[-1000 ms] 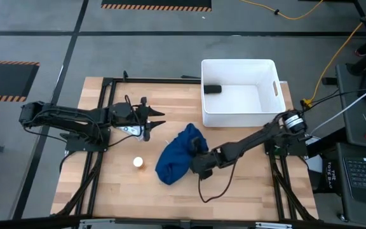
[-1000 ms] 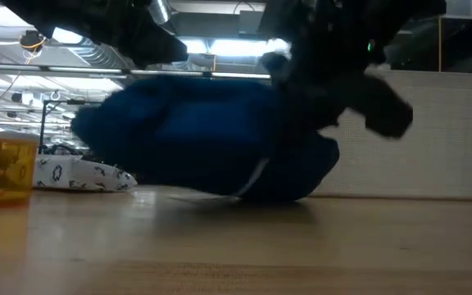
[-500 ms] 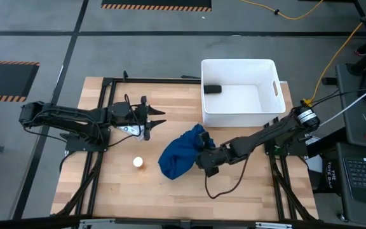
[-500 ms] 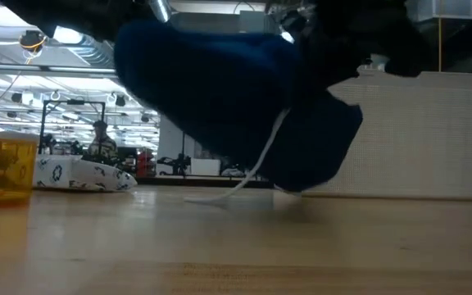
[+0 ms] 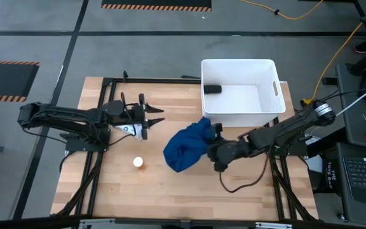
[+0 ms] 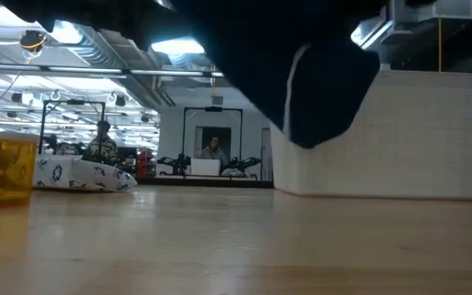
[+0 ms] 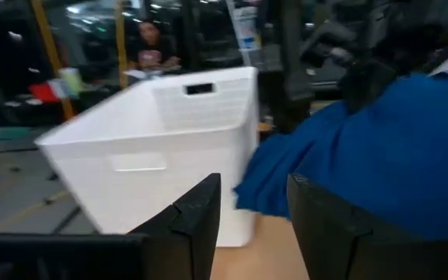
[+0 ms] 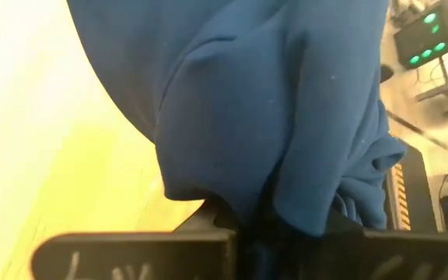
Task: Pick & place medical supplies in basket/bin
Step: Put the blue patient gown into the white container
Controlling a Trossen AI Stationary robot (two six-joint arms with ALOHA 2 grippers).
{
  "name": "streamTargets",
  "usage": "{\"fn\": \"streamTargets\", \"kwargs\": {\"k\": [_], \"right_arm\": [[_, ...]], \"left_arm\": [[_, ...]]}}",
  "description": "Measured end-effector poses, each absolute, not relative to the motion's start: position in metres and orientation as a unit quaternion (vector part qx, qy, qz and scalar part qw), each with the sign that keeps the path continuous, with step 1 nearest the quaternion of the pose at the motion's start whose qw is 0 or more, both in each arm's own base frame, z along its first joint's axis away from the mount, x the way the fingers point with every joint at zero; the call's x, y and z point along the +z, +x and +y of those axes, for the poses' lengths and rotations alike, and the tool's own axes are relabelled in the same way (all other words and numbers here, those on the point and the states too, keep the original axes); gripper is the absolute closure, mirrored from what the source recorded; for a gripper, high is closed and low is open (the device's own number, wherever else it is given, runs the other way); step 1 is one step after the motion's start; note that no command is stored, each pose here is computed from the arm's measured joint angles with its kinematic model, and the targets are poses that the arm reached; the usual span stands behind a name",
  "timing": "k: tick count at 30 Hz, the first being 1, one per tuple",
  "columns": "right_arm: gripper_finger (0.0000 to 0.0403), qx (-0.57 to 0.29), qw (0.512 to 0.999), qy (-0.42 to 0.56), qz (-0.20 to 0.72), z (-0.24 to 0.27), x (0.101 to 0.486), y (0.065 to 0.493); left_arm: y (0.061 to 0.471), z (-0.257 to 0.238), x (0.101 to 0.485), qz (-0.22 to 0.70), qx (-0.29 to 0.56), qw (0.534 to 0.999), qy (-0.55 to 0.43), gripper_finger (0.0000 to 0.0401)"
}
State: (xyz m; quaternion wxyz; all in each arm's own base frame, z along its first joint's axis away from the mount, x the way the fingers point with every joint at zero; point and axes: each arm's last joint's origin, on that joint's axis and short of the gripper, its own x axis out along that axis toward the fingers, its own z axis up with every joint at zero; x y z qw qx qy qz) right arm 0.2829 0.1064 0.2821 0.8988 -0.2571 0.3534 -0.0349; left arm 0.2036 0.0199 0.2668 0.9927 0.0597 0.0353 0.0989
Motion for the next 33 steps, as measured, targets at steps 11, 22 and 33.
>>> {"fn": "streamTargets", "kwargs": {"k": [11, 22, 33], "right_arm": [[0.0371, -0.087, 0.924, -0.260, 0.266, 0.071, 0.332, 0.264], [0.0371, -0.157, 0.927, -0.258, 0.221, 0.025, 0.374, 0.256], [0.0371, -0.185, 0.938, -0.248, 0.155, -0.004, 0.444, 0.243]], "left_arm": [[0.187, 0.022, 0.282, 0.000, 0.161, 0.985, 0.059, 0.0258], [0.189, 0.022, 0.277, 0.019, 0.160, 0.985, 0.055, 0.0258], [0.189, 0.022, 0.276, 0.025, 0.159, 0.985, 0.055, 0.0258]]}}
